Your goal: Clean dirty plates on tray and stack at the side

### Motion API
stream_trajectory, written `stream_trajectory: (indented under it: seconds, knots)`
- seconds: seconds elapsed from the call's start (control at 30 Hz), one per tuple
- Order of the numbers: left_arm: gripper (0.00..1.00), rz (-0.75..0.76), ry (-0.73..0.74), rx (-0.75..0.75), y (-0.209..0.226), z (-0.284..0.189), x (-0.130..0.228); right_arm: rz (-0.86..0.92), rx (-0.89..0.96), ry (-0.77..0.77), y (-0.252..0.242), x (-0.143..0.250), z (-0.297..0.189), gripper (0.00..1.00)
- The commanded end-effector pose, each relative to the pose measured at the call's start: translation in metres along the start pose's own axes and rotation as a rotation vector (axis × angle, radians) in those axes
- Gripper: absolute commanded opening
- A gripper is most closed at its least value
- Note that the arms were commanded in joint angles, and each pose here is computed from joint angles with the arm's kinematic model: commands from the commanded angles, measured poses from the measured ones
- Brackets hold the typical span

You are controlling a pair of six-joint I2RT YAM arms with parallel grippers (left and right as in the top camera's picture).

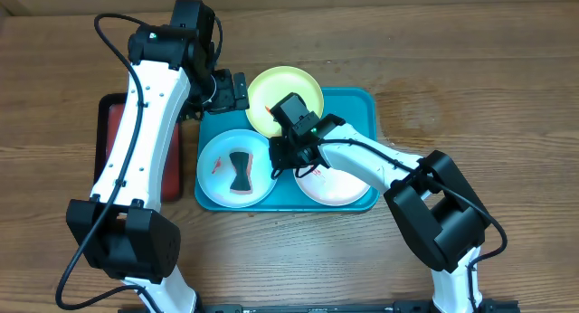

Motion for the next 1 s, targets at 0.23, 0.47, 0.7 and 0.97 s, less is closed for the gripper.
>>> stream_trajectory:
  seconds: [0.23, 0.47, 0.7, 0.97]
  knots:
    - [0.51, 0.054, 0.185, 0.075, -0.003, 0.047, 0.027, -0.006, -0.011, -0.006, 0.004, -0.002, 0.0, 0.14]
    - [0.39, 0.063, 0.276, 0.144, -0.002, 0.087, 0.049, -0.005, -0.01, -0.008, 0.004, -0.002, 0.0, 0.14]
    - [0.66, 0.074, 0.274, 0.165, 0.0, 0.12, 0.062, -0.006, -0.011, -0.01, 0.004, -0.002, 0.0, 0.14]
    - [0.56, 0.086, 0.228, 0.157, 0.004, 0.148, 0.07, -0.008, -0.013, -0.017, 0.005, -0.003, 0.0, 0.15]
Point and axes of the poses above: each gripper's point midway between its finger pads, its own z axis out along the fingers, its own y axis along the line the jaws close on, x = y × z, the point moved 10 cm from there along -z, back along the fingers, and after that the axes turned 10 degrees about z, right-handed, at the moved point
